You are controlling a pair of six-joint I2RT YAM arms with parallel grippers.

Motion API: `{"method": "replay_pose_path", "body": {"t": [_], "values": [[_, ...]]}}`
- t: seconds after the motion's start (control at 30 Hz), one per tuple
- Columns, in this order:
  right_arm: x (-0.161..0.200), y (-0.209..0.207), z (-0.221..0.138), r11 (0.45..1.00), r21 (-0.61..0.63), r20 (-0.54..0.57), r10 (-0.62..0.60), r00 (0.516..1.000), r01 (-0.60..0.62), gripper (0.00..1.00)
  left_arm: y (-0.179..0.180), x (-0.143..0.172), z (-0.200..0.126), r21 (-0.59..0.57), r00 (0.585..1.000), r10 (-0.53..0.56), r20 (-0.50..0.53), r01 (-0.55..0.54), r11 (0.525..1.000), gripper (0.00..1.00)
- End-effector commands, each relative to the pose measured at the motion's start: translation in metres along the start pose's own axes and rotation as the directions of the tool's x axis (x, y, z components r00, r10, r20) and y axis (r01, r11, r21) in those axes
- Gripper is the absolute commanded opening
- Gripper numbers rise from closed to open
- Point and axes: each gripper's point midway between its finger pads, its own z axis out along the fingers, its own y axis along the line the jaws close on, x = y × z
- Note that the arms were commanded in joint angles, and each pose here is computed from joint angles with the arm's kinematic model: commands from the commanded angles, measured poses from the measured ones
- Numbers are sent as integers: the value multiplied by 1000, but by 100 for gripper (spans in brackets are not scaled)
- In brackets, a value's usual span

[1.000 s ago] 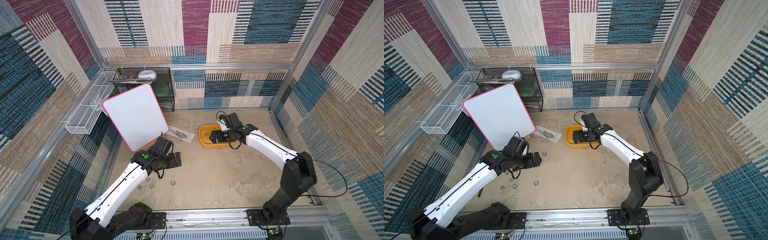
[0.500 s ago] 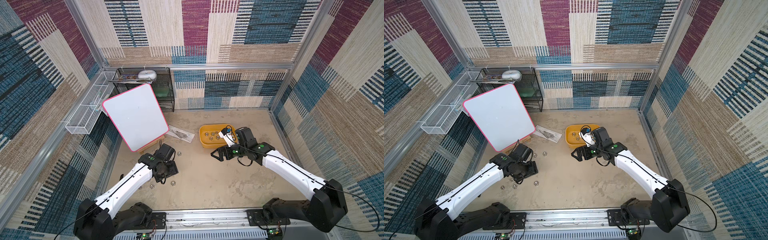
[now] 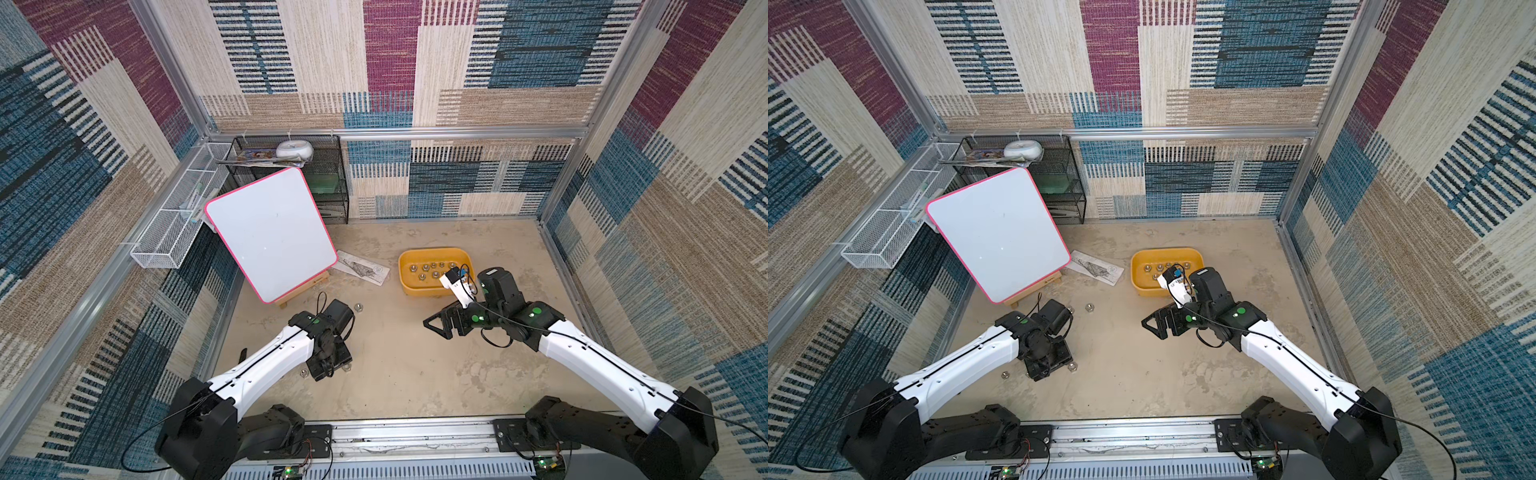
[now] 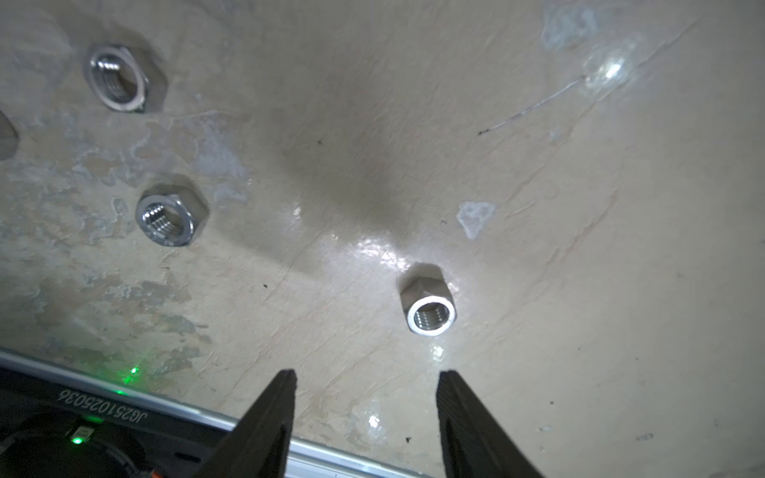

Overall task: Put the nuts on the desktop into the storage box
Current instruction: Pick up the nut from the center of the board.

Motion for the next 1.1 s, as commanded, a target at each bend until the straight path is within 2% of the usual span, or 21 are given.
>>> {"method": "replay_pose_path", "body": {"t": [0.0, 0.2, 0.47, 0.7, 0.87, 0.97, 1.03, 1.07], "values": [[-2, 6, 3, 999, -35, 3, -7, 1000, 7, 99, 1, 3, 4, -18, 999, -40, -5, 40, 999, 62], [-3, 4, 6, 1000, -15, -2, -10, 1000, 10, 99, -11, 5, 21, 18, 996, -81, -25, 82, 997, 63], [2, 3, 9, 1000, -18, -19, -13, 1000, 12, 99, -20, 5, 35, -64, 998, -53, -40, 51, 997, 60], [3, -1, 13, 1000, -6, -27, -9, 1000, 9, 99, -27, 0, 36, -72, 999, -34, -30, 32, 997, 56], [3, -3, 13, 1000, 9, -29, -9, 1000, 10, 99, -30, -1, 39, -81, 999, -28, -37, 25, 996, 43], [2, -4, 13, 1000, 13, -28, -12, 1000, 12, 99, -28, -1, 38, -85, 999, -28, -29, 25, 996, 41], [3, -5, 14, 1000, 15, -32, -9, 999, 9, 99, -26, -1, 39, -92, 999, -26, -28, 24, 995, 33], [3, -5, 14, 1000, 15, -32, -9, 999, 9, 99, -26, -1, 40, -95, 999, -25, -26, 22, 995, 32]]}}
